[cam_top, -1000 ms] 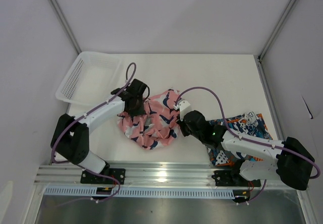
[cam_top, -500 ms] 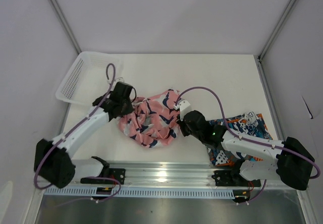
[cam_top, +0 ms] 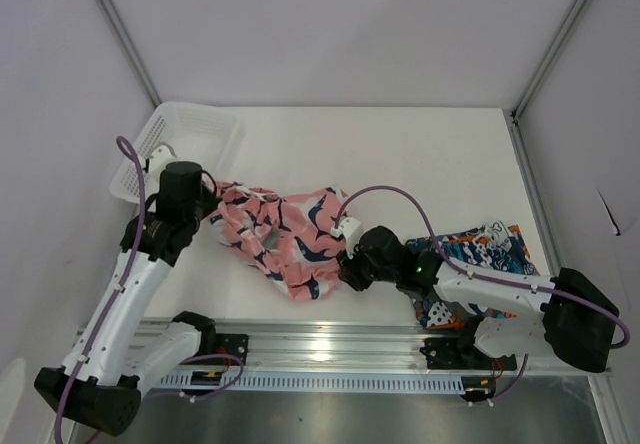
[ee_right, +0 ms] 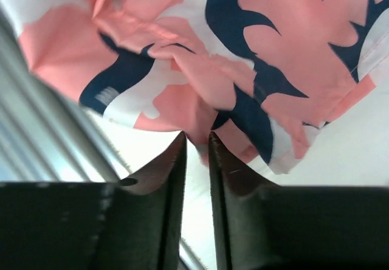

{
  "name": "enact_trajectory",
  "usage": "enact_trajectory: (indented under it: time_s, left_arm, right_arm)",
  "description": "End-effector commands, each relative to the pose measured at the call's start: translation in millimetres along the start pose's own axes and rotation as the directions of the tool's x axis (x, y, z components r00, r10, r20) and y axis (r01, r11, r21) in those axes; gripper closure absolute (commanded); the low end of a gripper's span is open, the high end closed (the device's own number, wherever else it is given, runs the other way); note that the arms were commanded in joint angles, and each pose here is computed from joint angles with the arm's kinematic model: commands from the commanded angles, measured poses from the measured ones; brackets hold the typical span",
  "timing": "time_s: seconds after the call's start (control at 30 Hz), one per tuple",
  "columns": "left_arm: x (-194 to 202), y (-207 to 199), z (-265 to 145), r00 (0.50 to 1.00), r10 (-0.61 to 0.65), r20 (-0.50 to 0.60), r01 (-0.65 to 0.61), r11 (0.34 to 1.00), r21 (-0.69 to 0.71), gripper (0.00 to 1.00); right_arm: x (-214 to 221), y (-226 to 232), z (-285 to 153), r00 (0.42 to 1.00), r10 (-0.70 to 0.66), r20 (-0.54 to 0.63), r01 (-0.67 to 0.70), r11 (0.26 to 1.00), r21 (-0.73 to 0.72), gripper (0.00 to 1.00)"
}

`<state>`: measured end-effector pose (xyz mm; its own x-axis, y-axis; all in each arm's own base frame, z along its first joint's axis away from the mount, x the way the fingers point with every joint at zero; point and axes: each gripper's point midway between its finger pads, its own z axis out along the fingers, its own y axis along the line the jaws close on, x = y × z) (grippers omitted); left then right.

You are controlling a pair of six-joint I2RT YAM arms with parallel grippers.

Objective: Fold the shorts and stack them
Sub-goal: Flatten the shorts out

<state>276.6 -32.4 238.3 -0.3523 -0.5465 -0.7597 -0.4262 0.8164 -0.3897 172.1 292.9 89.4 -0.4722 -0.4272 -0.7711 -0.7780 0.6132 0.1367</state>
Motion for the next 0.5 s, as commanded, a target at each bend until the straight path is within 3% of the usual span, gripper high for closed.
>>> enact_trajectory:
  time_s: [0.0, 0.03, 0.13, 0.47]
  left_arm:
    - [-45.2, -8.8, -13.0, 0.993, -0.067, 0.102, 0.067, 0.998, 0.006, 1.0]
    - [-49.5, -8.5, -13.4, 0.991, -0.074, 0.108, 0.074, 0.997, 0.003, 1.0]
    - [-70.3, -14.2, -16.8, 0.986, -0.105, 0.133, 0.102, 0.994, 0.026, 1.0]
    - [-101.5, -34.8, -18.6, 0.976, -0.15, 0.158, 0.141, 0.988, 0.064, 1.0]
  right_arm:
    - [-8.1, 37.8, -11.8, 1.0, -0.018, 0.018, 0.021, 0.979, -0.2, 0.7]
    - [-9.1, 42.1, -15.4, 0.999, -0.023, 0.025, 0.028, 0.975, -0.221, 0.6]
    - [-7.4, 48.2, -19.4, 0.999, -0.013, 0.031, 0.02, 0.968, -0.25, 0.43]
    - [9.9, 51.7, -12.7, 0.995, 0.098, -0.017, -0.099, 0.961, -0.257, 0.42]
